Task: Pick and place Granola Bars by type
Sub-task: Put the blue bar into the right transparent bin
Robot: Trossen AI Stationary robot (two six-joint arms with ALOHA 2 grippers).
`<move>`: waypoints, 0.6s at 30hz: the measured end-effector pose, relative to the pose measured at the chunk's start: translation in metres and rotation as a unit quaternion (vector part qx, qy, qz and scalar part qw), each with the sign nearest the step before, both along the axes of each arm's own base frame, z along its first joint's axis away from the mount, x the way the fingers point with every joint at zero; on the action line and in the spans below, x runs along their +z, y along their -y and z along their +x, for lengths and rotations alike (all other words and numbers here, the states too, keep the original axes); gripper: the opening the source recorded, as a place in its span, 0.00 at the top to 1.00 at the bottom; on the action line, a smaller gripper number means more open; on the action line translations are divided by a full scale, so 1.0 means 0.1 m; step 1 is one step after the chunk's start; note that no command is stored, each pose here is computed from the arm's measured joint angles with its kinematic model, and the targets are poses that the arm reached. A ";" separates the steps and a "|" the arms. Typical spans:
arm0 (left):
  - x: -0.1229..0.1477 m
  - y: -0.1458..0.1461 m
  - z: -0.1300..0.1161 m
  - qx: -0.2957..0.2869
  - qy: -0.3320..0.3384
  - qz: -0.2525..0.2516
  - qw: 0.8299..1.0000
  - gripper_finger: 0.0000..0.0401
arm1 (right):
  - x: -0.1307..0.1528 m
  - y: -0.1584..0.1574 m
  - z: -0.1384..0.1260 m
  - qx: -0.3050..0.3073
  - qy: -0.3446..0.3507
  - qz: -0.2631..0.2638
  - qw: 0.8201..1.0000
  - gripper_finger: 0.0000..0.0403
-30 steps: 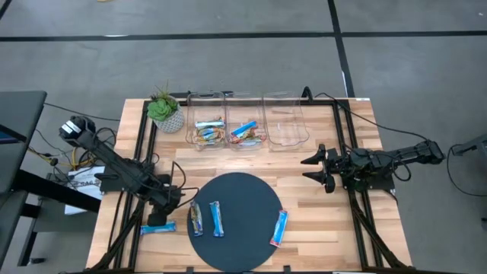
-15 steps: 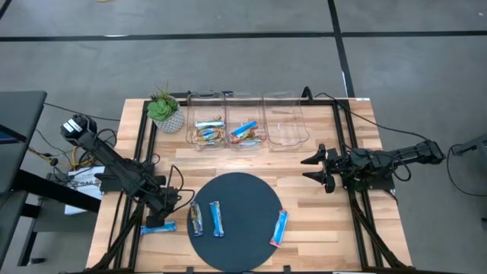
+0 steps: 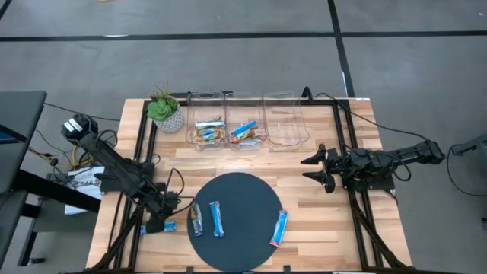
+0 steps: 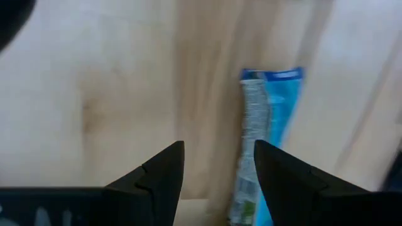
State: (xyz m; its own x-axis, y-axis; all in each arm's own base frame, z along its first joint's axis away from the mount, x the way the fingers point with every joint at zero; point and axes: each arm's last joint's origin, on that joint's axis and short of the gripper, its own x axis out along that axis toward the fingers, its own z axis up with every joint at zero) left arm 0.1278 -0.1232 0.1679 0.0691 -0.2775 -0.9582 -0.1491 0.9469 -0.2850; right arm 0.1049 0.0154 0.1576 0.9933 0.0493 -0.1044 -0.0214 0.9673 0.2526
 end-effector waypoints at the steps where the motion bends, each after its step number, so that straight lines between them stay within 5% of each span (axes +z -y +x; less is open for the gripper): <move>1: 0.01 0.01 0.00 0.000 0.000 -0.005 1.000 0.54 | 0.00 0.00 0.00 0.000 0.000 0.000 1.000 0.40; 11: -0.03 0.13 0.02 -0.031 -0.012 -0.039 0.999 0.53 | 0.00 0.00 0.00 0.000 0.000 0.000 1.000 0.40; 18: -0.10 0.21 0.08 -0.038 -0.017 -0.063 0.997 0.44 | 0.00 0.00 0.00 0.000 0.000 0.000 1.000 0.40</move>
